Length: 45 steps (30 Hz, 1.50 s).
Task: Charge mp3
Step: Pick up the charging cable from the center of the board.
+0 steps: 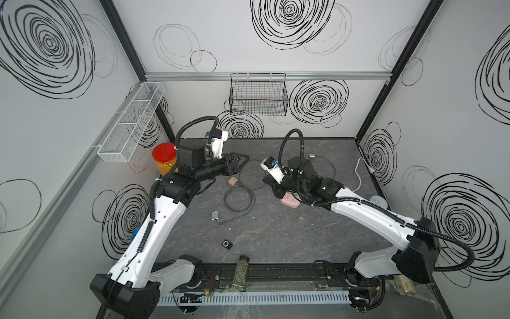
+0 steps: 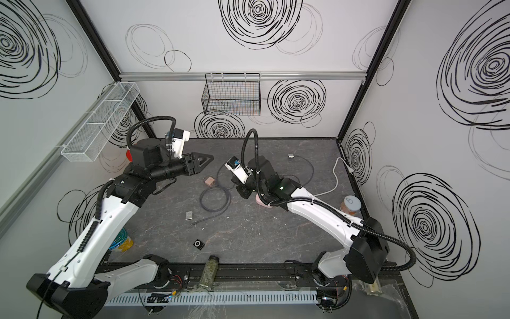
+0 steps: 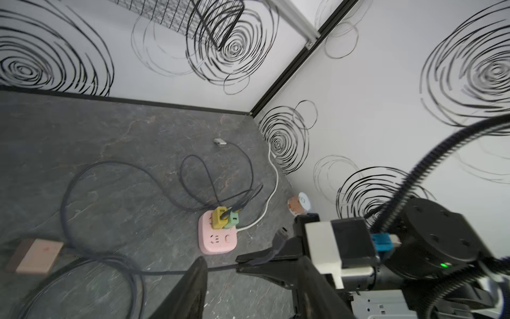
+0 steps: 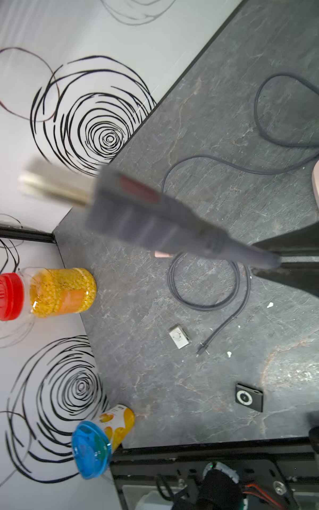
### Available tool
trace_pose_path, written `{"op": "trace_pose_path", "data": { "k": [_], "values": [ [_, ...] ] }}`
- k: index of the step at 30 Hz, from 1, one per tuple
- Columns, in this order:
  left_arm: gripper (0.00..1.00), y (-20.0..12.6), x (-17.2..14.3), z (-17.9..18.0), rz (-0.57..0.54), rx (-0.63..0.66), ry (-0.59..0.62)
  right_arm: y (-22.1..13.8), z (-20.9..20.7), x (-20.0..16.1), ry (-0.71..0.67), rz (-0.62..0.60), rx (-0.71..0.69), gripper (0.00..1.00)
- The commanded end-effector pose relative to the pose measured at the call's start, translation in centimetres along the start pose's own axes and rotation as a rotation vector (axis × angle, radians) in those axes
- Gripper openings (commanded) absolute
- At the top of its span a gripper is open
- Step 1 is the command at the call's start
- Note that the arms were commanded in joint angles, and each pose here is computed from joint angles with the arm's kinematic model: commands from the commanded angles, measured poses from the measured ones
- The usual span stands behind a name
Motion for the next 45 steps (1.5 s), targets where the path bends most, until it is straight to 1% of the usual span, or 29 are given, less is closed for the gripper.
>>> {"op": "trace_pose_path", "data": {
  "k": [1,4,8,10,14,18,19,24,28,31,34,37,39,41,45],
  "values": [
    [0.56,0.6,-2.0,-0.3,0.115,0.046,0.062,-1.7,0.3,1.3,-0.115,-0.013,-0.029,0.00],
    [0.56,1.6,-2.9,-1.3,0.160,0.028,0.082,-1.8,0.7,1.4,-0.154,0.006,-0.044,0.00],
    [0.55,2.3,-4.0,-1.2,0.222,0.058,0.092,-1.9,1.1,1.4,-0.180,0.017,-0.061,0.00],
    [0.54,2.4,-4.5,-1.6,0.235,0.035,0.093,-1.9,1.3,1.4,-0.185,0.020,-0.060,0.00],
    [0.55,2.2,-4.4,-2.5,0.188,-0.048,0.076,-1.8,1.7,1.4,-0.198,0.030,-0.062,0.00],
    [0.55,3.0,-4.3,-3.0,0.162,-0.120,0.062,-1.3,2.5,1.3,-0.220,0.048,-0.058,0.00],
    [0.54,3.2,-4.3,-2.9,0.159,-0.123,0.033,-1.2,2.6,1.3,-0.227,0.053,-0.061,0.00],
    [0.48,4.3,-4.1,-2.6,0.155,-0.133,0.008,-0.8,3.0,0.9,-0.253,0.078,-0.092,0.00],
    [0.35,4.0,-4.1,-2.4,0.179,-0.100,0.012,-0.8,2.4,0.6,-0.257,0.087,-0.147,0.00],
    [0.34,3.6,-4.6,-2.0,0.201,-0.082,0.003,-0.8,1.9,0.3,-0.267,0.104,-0.195,0.00],
    [0.30,3.4,-5.0,-1.3,0.209,-0.071,-0.013,-0.5,1.8,-0.3,-0.281,0.138,-0.205,0.00],
    [0.28,3.3,-4.7,-0.8,0.181,-0.065,-0.032,-0.2,2.0,-1.2,-0.299,0.172,-0.208,0.00],
    [0.24,3.2,-4.2,-0.5,0.151,-0.070,-0.050,0.0,2.1,-1.7,-0.316,0.193,-0.228,0.00],
    [0.21,3.2,-4.1,-0.3,0.145,-0.080,-0.063,0.2,2.2,-2.0,-0.322,0.204,-0.238,0.00],
    [0.19,3.2,-4.3,-0.6,0.155,-0.106,-0.069,0.3,2.2,-2.0,-0.326,0.209,-0.252,0.00]
  ]
}}
Point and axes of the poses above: each gripper's point midway between its finger pads, its own y axis out along the fingers, its own z axis along the line the jaws close on, x = y × z, the point moved 5 cm from there along -y, back along the fingers, and after that the axes turned 4 degrees about y, right-handed, at the moved point
